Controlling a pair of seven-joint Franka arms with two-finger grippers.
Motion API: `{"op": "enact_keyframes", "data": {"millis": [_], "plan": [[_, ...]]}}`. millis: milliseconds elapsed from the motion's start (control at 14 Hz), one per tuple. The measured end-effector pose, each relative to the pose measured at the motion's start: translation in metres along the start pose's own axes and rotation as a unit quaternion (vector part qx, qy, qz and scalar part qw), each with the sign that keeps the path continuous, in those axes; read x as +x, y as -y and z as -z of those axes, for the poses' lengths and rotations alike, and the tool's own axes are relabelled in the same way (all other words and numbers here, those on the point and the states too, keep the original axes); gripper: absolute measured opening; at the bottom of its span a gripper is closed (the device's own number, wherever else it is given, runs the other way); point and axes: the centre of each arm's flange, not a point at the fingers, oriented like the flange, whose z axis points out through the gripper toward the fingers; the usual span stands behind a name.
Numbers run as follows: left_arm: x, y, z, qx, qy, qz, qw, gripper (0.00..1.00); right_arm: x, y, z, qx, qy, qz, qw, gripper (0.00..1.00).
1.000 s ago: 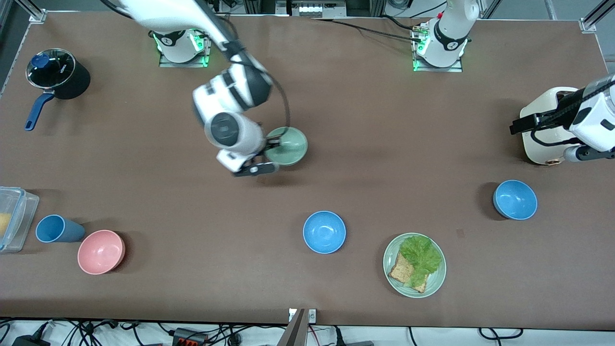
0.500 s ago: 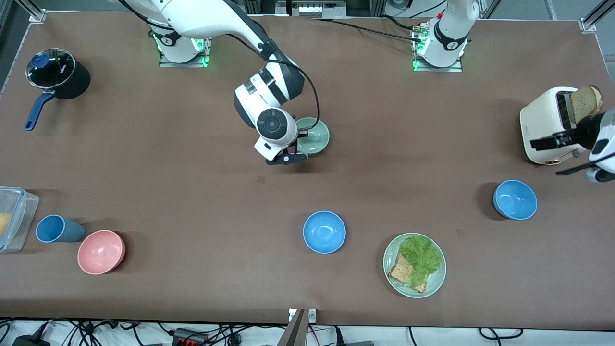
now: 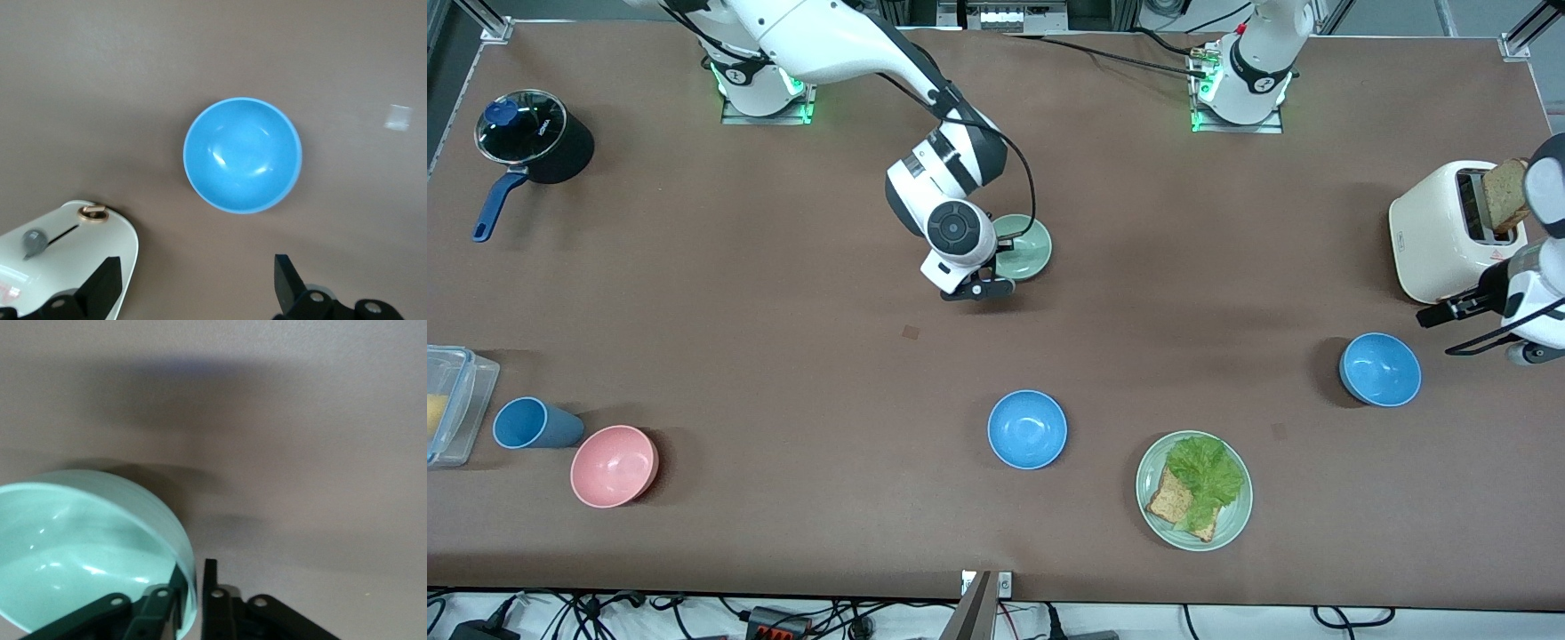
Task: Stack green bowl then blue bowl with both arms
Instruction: 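Slide the green bowl to mid-table while the left gripper reaches the blue bowl, then release the green bowl while the left gripper grasps the blue bowl, then carry the blue bowl toward the green bowl while the right gripper retracts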
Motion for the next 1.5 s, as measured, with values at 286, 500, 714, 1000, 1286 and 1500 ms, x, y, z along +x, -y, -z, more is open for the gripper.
{"op": "enact_keyframes", "data": {"millis": [286, 500, 714, 1000, 1286, 1500], "plan": [[0.008, 0.017, -0.064, -0.013, -0.006, -0.011, 1.0, 1.0, 0.012, -0.004, 0.085, 0.032, -0.042, -0.01, 0.999, 0.6], [0.019, 0.026, -0.114, -0.026, -0.019, -0.01, 0.999, 1.0, 0.018, -0.051, 0.198, 0.026, -0.084, -0.033, 0.996, 0.9], [0.027, 0.023, -0.14, -0.031, -0.019, -0.015, 0.999, 1.0, 0.024, -0.111, 0.278, 0.004, -0.117, -0.069, 0.991, 1.0], [0.033, 0.021, -0.141, -0.033, -0.022, -0.024, 0.999, 0.78, 0.042, -0.188, 0.335, -0.005, -0.156, -0.12, 0.98, 1.0], [0.034, 0.019, -0.142, -0.034, -0.022, -0.028, 0.999, 0.38, 0.042, -0.231, 0.368, -0.007, -0.181, -0.149, 0.972, 1.0], [0.039, 0.019, -0.149, -0.035, -0.021, -0.05, 0.998, 0.33, 0.044, -0.286, 0.386, -0.016, -0.183, -0.164, 0.969, 1.0]]}}
